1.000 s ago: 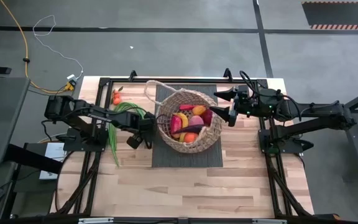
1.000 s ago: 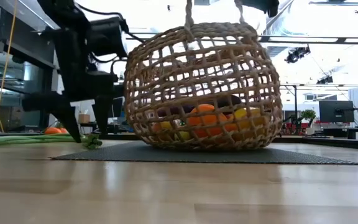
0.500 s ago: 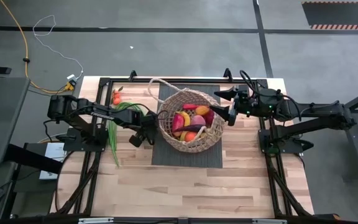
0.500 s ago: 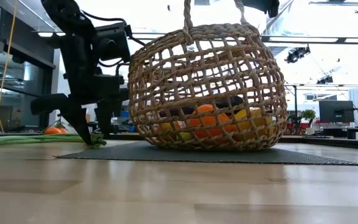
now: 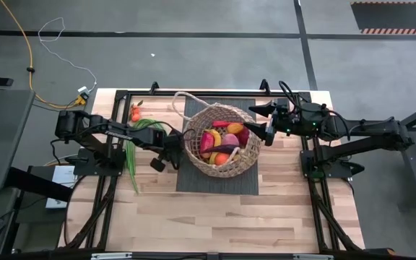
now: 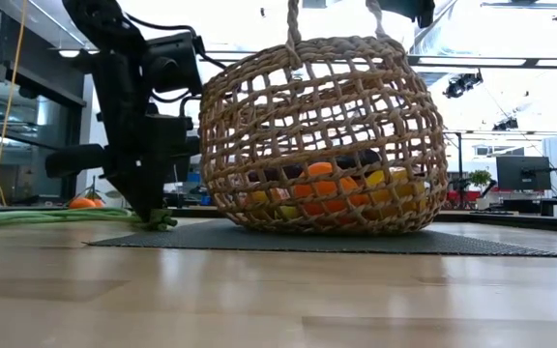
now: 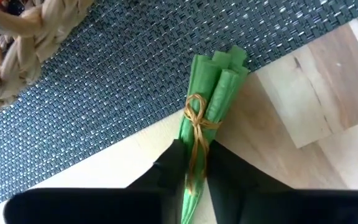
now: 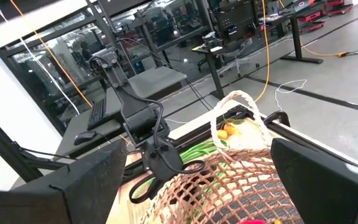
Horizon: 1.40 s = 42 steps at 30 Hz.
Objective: Build produce basket
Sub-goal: Put the string beans into the woven basket
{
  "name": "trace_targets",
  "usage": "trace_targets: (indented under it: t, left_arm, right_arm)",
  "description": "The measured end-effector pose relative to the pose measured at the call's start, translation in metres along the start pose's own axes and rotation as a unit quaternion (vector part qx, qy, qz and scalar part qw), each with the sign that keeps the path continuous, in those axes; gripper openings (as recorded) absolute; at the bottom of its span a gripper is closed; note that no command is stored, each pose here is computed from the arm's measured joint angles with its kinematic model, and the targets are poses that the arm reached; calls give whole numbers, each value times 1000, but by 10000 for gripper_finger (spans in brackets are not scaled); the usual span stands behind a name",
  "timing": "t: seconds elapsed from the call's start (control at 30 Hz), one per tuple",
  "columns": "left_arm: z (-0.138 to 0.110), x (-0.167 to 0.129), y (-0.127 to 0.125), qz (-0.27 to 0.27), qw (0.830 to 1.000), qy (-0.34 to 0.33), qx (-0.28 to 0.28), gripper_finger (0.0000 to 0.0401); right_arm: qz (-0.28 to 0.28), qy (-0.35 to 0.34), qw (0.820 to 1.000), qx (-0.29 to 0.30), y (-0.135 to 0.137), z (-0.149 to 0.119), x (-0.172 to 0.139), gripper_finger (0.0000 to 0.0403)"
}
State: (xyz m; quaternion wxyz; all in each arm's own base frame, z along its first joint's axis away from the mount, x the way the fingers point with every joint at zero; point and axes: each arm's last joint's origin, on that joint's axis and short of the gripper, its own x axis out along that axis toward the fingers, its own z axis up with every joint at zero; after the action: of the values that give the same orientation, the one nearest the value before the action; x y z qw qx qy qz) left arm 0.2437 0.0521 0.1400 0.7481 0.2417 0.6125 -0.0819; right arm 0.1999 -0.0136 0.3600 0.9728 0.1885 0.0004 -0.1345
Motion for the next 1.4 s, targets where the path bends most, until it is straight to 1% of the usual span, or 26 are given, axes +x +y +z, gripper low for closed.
trace_targets:
  t: [0.17,0.3,0.4,0.53,0.7,0.73,0.83,0.97,1.03,1.1,1.4]
  left_arm:
    - [2,-1,-3,-2,1000,1,-11,21]
    - [0,-5,-7,-16,999,6,-35,13]
    - [-5,-12,-13,-57,997,10,-57,13]
    - [-7,-22,-26,-110,992,14,-63,15]
    - [1,-29,-47,-155,988,8,-22,16]
    - [3,-29,-51,-157,987,10,-12,16]
    - [9,-31,-59,-141,990,6,14,16]
    - [17,-31,-61,-112,993,-20,24,21]
    - [18,-31,-61,-104,994,-23,31,33]
    - [18,-31,-61,-103,994,-24,40,54]
    - [19,-31,-61,-102,994,-23,27,190]
  right_arm:
    - [0,0,1000,-1,0,0,0,388]
    - [0,0,1000,-1,0,0,0,388]
    - [0,0,1000,-1,0,0,0,388]
    - [0,0,1000,-2,0,0,0,388]
    - [0,0,1000,-4,0,0,0,388]
    - [0,0,1000,-5,0,0,0,388]
    - [0,0,1000,-6,0,0,0,388]
    - [0,0,1000,-6,0,0,0,388]
    - [0,0,1000,-5,0,0,0,388]
    - [0,0,1000,-5,0,0,0,388]
    - [0,0,1000,-5,0,0,0,388]
